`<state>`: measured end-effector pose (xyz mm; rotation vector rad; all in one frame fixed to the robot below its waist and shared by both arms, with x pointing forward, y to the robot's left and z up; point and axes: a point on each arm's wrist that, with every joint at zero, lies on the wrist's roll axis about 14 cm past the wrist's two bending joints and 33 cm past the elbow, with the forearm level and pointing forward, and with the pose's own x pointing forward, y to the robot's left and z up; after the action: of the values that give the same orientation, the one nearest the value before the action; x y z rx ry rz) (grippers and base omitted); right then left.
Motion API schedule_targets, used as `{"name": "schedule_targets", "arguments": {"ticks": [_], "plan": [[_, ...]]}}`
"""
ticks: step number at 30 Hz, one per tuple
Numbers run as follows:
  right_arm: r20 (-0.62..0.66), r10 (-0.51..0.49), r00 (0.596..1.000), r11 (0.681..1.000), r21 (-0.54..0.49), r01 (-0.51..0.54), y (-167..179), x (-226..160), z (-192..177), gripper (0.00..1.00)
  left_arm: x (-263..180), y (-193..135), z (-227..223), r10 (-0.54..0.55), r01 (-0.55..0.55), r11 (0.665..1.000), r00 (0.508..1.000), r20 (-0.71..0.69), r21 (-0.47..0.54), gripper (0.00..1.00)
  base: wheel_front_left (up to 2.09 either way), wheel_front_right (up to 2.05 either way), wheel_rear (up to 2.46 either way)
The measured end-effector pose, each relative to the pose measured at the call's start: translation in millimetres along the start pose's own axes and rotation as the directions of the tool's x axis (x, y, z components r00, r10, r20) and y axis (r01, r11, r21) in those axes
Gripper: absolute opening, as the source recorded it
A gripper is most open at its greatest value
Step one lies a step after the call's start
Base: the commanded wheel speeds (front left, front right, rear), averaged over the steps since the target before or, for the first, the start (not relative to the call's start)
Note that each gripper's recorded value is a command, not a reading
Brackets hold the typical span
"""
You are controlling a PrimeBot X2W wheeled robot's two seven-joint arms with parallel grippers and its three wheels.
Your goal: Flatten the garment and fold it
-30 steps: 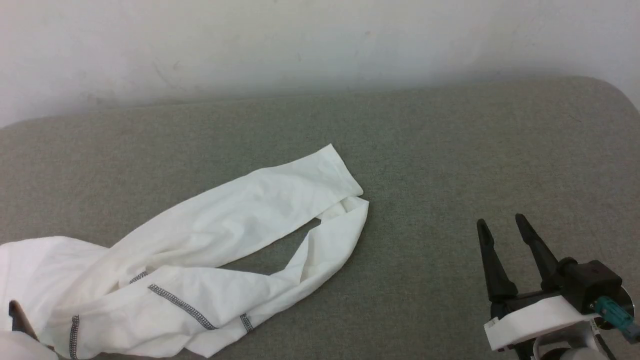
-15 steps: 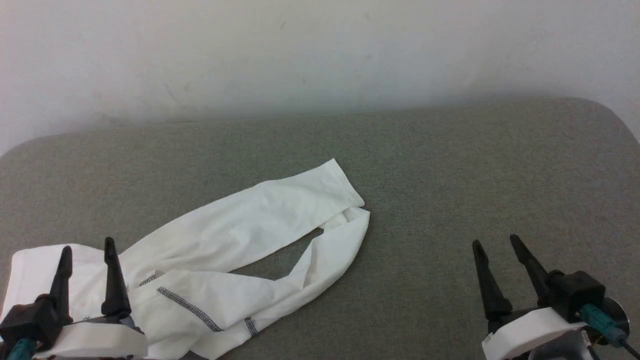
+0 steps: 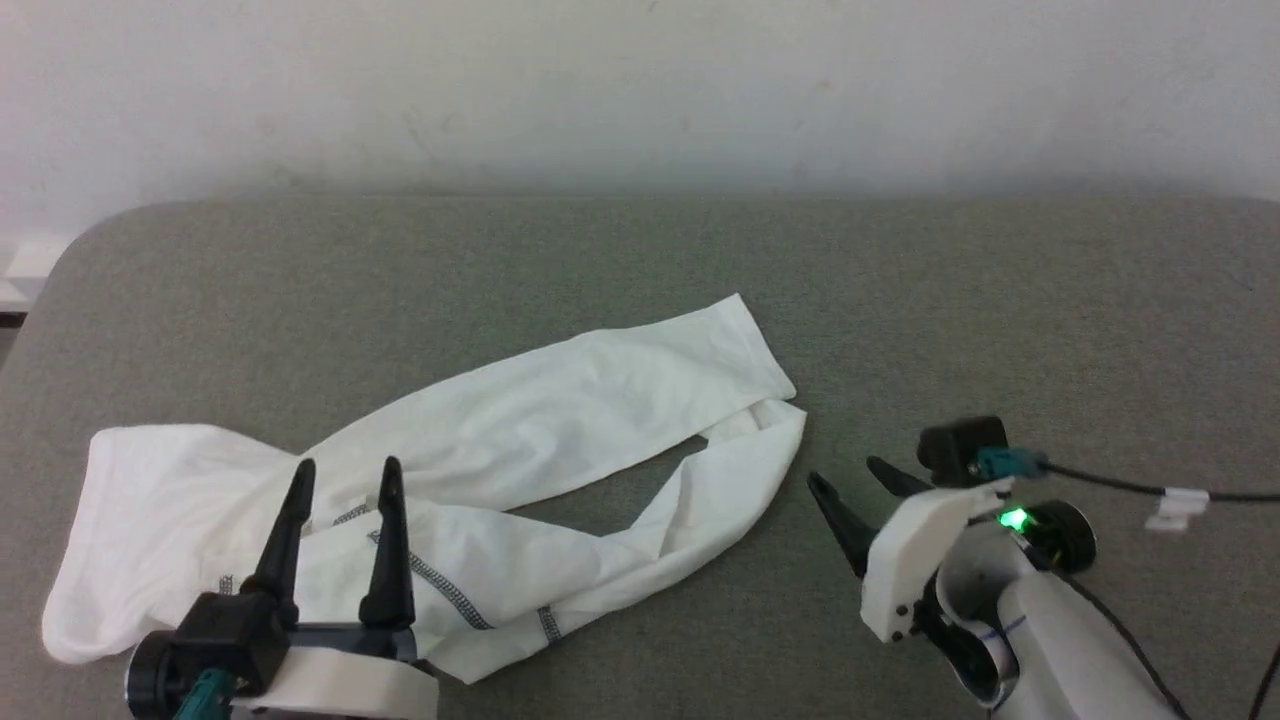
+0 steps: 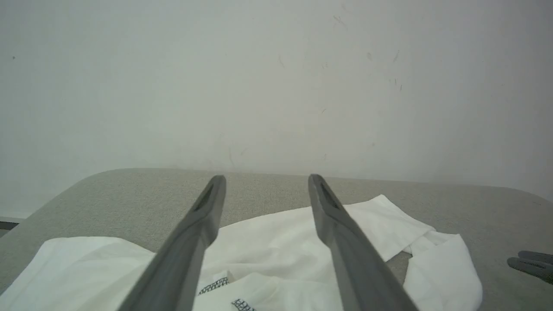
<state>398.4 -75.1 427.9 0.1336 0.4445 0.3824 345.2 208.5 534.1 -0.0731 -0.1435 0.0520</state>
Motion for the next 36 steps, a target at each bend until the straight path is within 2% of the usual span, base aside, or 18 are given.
{"name": "schedule_targets", "arguments": {"ticks": [3,7,11,12,13,14,15,18,22,26,29,33,36], "plan": [[-0.076,0.061,0.995,0.998,-0.013,-0.062,13.0,26.7,5.1,1.0,1.3,-4.2,0.3,-0.001,0.001,1.0,1.0,0.005,-0.008,1.0,0.0,0.0,0.0],[-0.171,0.095,0.981,0.994,-0.045,-0.104,19.4,53.2,2.6,1.0,2.4,-7.2,-0.6,0.01,-0.01,0.999,1.0,0.007,-0.036,1.0,0.0,0.0,0.0],[-0.384,0.105,0.917,0.986,-0.081,-0.147,25.4,63.4,-36.6,1.0,-0.8,2.9,-7.4,0.052,-0.052,0.998,0.999,-0.015,-0.033,1.0,0.0,0.0,0.0],[-0.426,0.107,0.899,0.983,-0.089,-0.159,26.5,66.6,-38.6,0.82,-2.2,5.5,-10.0,0.059,-0.06,0.998,0.998,-0.024,-0.03,1.0,0.0,0.0,0.0],[-0.459,0.111,0.882,0.98,-0.094,-0.173,28.9,69.4,-39.1,0.5,-3.2,7.5,-12.4,0.067,-0.068,0.997,0.997,-0.032,-0.028,1.0,0.0,0.0,0.0],[-0.482,0.116,0.868,0.978,-0.095,-0.183,30.6,71.8,-38.9,0.36,-3.8,9.7,-14.4,0.076,-0.077,0.997,0.996,-0.038,-0.021,1.0,0.0,0.0,0.0],[-0.502,0.123,0.856,0.977,-0.092,-0.194,32.4,73.5,-39.0,0.0,-4.2,12.3,-16.3,0.085,-0.085,0.996,0.995,-0.044,-0.014,1.0,0.0,0.0,0.0],[-0.534,0.145,0.833,0.972,-0.082,-0.222,37.1,72.6,-37.7,0.0,-3.8,16.9,-18.9,0.1,-0.1,0.995,0.994,-0.051,-0.003,1.0,0.0,0.0,0.0],[-0.475,0.143,0.868,0.973,-0.092,-0.211,22.7,69.0,-21.5,0.0,-1.1,17.5,-18.9,0.1,-0.1,0.995,0.994,-0.047,0.005,1.0,0.0,0.0,0.0],[-0.301,0.037,0.953,0.99,-0.117,-0.075,-41.6,56.0,21.3,0.0,2.2,16.0,-15.4,0.092,-0.091,0.996,0.995,-0.032,0.007,1.0,0.0,0.0,0.0],[-0.172,-0.085,0.981,0.992,-0.108,0.067,-100.2,28.9,48.1,0.0,0.8,16.3,-15.8,0.09,-0.09,0.996,0.995,-0.033,0.007,1.0,0.0,0.0,0.0],[-0.113,-0.275,0.955,0.961,-0.053,0.271,-173.7,-30.7,41.6,0.0,-0.9,14.7,-18.5,0.082,-0.082,0.997,0.996,-0.042,0.005,1.0,0.0,0.0,0.0],[-0.121,-0.413,0.903,0.909,0.013,0.417,-215.4,-84.7,14.9,0.0,-0.3,10.6,-21.5,0.066,-0.066,0.998,0.997,-0.05,0.003,1.0,0.0,0.0,0.0]]}}
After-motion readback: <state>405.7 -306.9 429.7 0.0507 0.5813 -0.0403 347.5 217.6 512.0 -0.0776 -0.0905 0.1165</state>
